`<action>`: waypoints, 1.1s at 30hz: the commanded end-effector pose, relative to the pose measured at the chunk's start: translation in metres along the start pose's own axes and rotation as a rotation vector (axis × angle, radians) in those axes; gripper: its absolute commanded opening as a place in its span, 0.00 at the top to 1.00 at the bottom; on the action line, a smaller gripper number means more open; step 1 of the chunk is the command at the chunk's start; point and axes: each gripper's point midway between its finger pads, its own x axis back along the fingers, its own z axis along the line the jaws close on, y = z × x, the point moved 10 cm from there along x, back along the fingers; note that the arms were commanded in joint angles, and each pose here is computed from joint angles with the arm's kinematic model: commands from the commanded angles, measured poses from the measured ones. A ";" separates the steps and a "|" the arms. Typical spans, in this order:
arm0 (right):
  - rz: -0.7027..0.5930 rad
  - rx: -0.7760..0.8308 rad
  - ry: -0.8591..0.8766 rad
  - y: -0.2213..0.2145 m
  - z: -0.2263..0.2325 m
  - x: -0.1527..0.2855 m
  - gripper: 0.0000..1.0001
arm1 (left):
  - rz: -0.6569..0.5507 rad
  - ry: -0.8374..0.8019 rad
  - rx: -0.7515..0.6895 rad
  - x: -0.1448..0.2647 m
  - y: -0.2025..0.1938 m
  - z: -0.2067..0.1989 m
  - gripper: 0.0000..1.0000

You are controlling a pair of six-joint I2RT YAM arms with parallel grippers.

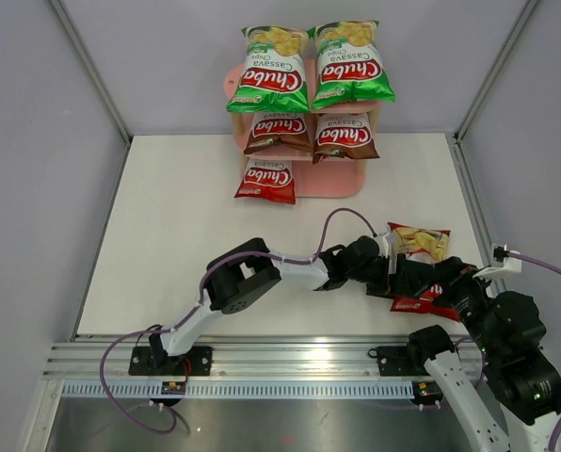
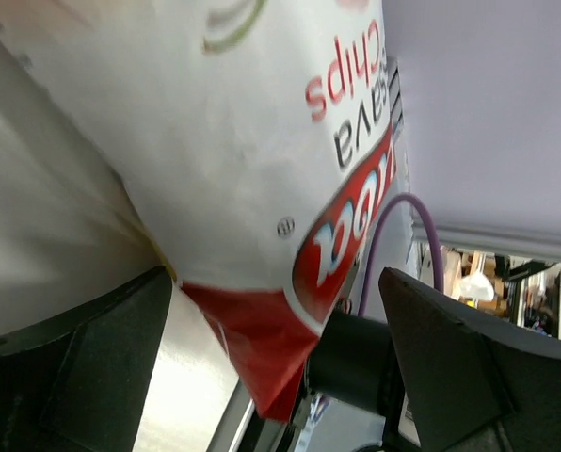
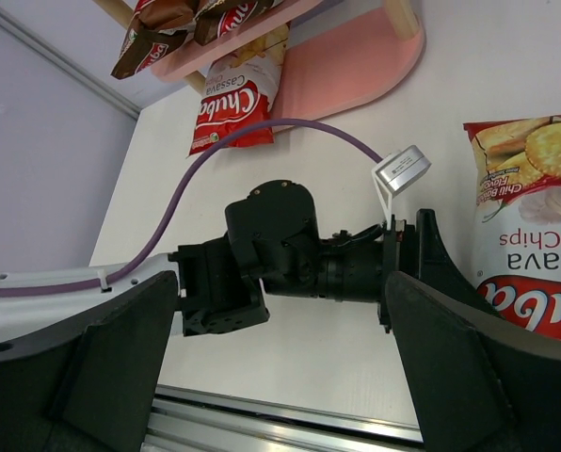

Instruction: Place and organize the chips bags onto the shelf

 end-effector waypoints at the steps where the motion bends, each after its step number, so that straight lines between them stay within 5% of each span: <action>1: -0.024 0.013 0.056 0.004 0.005 0.004 0.01 | -0.070 -0.025 -0.007 -0.016 0.011 -0.004 0.08; 4: -0.023 0.018 0.057 0.003 0.004 0.004 0.01 | -0.054 -0.062 0.000 -0.026 0.011 0.000 0.21; 7: -0.016 0.036 0.090 0.002 0.006 0.007 0.00 | -0.067 -0.079 -0.009 -0.029 0.011 0.002 0.46; 14: 0.000 0.061 0.116 0.000 0.006 0.006 0.01 | -0.133 -0.067 -0.035 -0.006 0.004 0.002 0.79; 19: 0.016 0.059 0.098 -0.004 0.003 -0.001 0.01 | -0.269 -0.050 -0.129 0.043 0.003 -0.019 0.90; 33: 0.043 -0.091 0.175 -0.016 0.008 -0.018 0.01 | -0.540 0.099 -0.196 0.162 -0.035 -0.002 0.92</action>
